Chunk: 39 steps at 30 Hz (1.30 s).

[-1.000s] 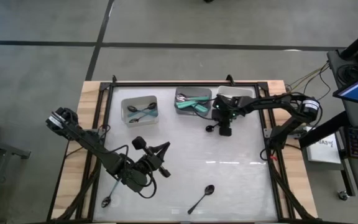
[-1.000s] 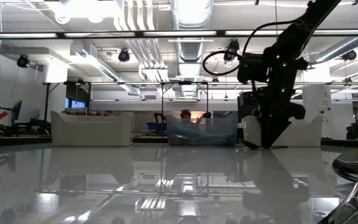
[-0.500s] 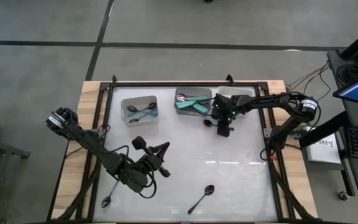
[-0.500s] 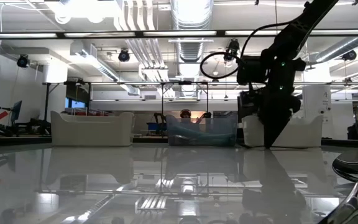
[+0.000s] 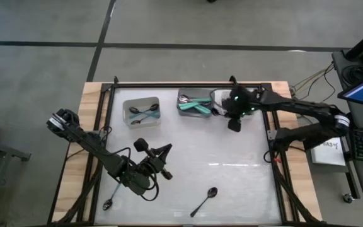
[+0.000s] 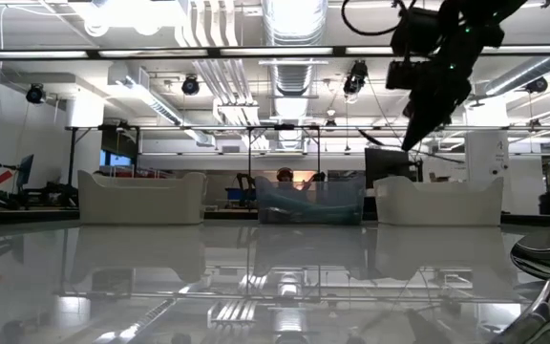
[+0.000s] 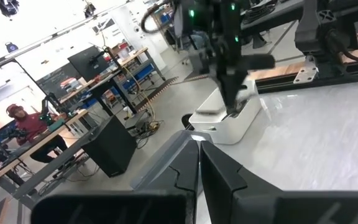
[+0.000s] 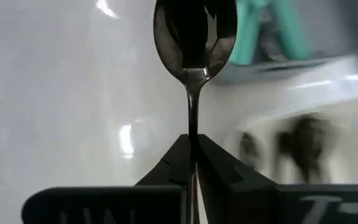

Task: Sort silverware by color (type)
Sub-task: Put the black spoon into the white bin

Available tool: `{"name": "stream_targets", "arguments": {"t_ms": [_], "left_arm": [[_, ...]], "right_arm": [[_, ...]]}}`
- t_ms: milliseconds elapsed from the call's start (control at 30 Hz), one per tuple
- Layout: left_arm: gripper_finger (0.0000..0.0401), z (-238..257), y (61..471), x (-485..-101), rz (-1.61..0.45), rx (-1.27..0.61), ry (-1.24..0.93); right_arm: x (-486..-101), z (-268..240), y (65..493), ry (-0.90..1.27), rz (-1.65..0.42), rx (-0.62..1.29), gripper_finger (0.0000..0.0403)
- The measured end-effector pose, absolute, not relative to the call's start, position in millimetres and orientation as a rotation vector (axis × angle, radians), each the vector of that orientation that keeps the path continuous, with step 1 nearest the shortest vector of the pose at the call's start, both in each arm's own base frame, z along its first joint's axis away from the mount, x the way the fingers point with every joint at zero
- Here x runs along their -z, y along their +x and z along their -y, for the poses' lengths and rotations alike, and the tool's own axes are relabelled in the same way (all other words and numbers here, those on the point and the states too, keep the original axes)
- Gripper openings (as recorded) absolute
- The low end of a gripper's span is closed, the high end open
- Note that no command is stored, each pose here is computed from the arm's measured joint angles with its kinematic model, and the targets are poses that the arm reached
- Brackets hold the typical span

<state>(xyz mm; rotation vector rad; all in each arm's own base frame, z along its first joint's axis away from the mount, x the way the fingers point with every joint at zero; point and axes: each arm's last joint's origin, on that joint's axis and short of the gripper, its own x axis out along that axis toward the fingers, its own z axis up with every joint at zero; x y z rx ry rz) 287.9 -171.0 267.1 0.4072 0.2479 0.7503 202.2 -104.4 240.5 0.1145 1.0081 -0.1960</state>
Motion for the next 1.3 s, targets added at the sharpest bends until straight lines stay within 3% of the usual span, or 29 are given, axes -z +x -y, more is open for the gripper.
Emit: {"name": "stream_targets", "arguments": {"t_ms": [200, 467, 600, 833, 1000, 1200, 1300], "left_arm": [[0.0, 171.0, 287.8, -267.1, -0.248, -0.751, 0.407], [0.0, 172.0, 287.3, -267.1, -0.239, -0.749, 0.387], [0.0, 175.1, 285.4, -267.1, -0.233, -0.74, 0.38], [0.0, 176.1, 284.6, -266.8, -0.235, -0.736, 0.384], [0.0, 176.1, 284.6, -266.6, -0.236, -0.736, 0.386], [0.0, 176.1, 284.6, -266.6, -0.236, -0.736, 0.386], [0.0, 176.5, 284.3, -266.5, -0.236, -0.734, 0.387]], "right_arm": [[-248.2, 119.3, 190.7, -0.028, -1.132, 0.408, 0.0009], [-210.6, 155.7, 184.8, 0.112, -1.316, 0.483, 0.0011], [-196.8, 165.1, 183.3, 0.235, -1.369, 0.552, 0.0033], [-211.7, 163.2, 183.9, 0.239, -1.364, 0.549, 0.0086], [-231.9, 147.6, 184.2, 0.315, -1.313, 0.503, 0.0107], [-234.3, 101.3, 204.0, 0.535, -1.217, 0.26, 0.0099], [-230.0, 65.5, 221.2, 0.517, -1.223, 0.157, 0.0094]]}}
